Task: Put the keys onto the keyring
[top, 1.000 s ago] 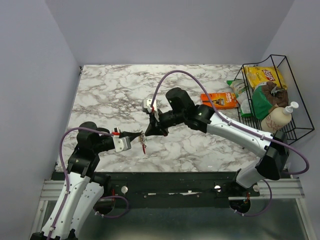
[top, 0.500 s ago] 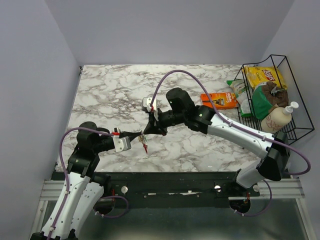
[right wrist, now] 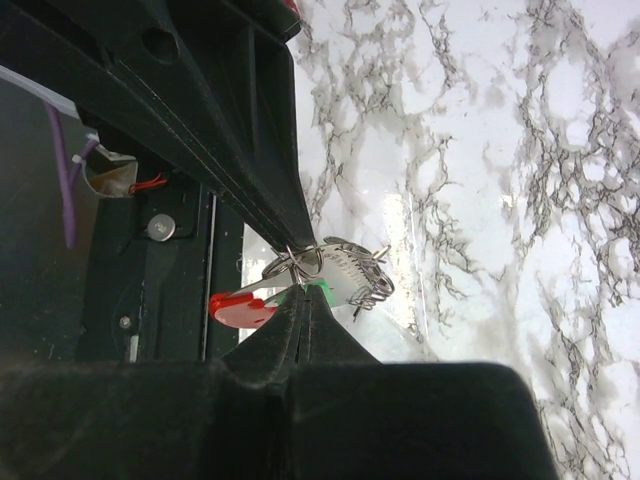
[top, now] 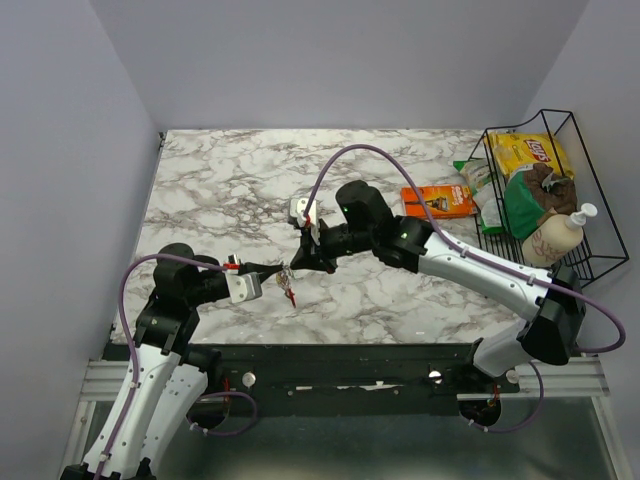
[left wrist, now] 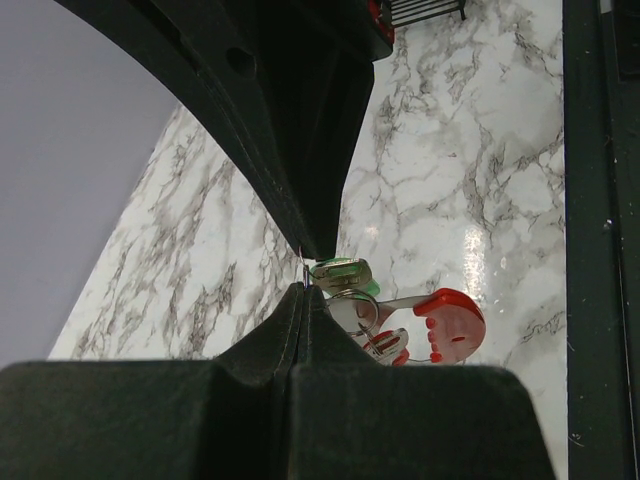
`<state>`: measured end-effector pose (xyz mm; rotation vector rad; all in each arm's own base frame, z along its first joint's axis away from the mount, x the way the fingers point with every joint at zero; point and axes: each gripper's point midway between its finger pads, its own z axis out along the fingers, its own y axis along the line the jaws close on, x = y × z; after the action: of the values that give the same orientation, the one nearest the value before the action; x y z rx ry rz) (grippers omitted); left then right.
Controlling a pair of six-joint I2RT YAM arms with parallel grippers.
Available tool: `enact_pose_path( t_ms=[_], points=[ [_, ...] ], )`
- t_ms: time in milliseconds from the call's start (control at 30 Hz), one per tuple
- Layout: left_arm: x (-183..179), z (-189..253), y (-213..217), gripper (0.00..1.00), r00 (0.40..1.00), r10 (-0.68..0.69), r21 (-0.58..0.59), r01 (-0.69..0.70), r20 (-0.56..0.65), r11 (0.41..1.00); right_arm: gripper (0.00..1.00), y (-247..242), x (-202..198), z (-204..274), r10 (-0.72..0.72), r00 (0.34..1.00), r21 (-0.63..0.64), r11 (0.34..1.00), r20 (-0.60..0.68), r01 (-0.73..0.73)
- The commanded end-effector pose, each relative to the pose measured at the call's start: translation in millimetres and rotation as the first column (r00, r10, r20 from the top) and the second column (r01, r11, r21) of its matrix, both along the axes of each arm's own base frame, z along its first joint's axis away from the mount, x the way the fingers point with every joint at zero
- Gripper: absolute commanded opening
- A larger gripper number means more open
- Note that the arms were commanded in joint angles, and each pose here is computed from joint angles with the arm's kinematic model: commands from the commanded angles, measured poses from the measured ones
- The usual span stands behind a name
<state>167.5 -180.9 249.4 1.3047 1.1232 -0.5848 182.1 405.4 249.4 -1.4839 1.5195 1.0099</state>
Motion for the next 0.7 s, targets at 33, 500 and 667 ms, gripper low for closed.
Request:
enact_pose_path(
  t_ms=[33,500,667],
  points=[
    [-8.1,12.5,-4.3,0.00,0.998,-0.048,-0.020,0.049,0.034,0.999,0.01,-2.0,8.7,1.8,-0.057,0.998,0.008,0.998,0.031,0.056],
    [-17.4,16.6,-6.3,0.00,0.997,-0.076,-0.046,0.077,0.028,0.996,0.01,-4.1,9.5,-6.3,-0.065,0.998,-0.004,0.998,0.027,0.065],
    [-15.4,11.6,-5.5,0.00,0.998,-0.064,-0.042,0.064,0.009,0.997,0.01,-3.4,9.3,-3.4,-0.063,0.998,0.005,0.998,0.030,0.063]
  ],
)
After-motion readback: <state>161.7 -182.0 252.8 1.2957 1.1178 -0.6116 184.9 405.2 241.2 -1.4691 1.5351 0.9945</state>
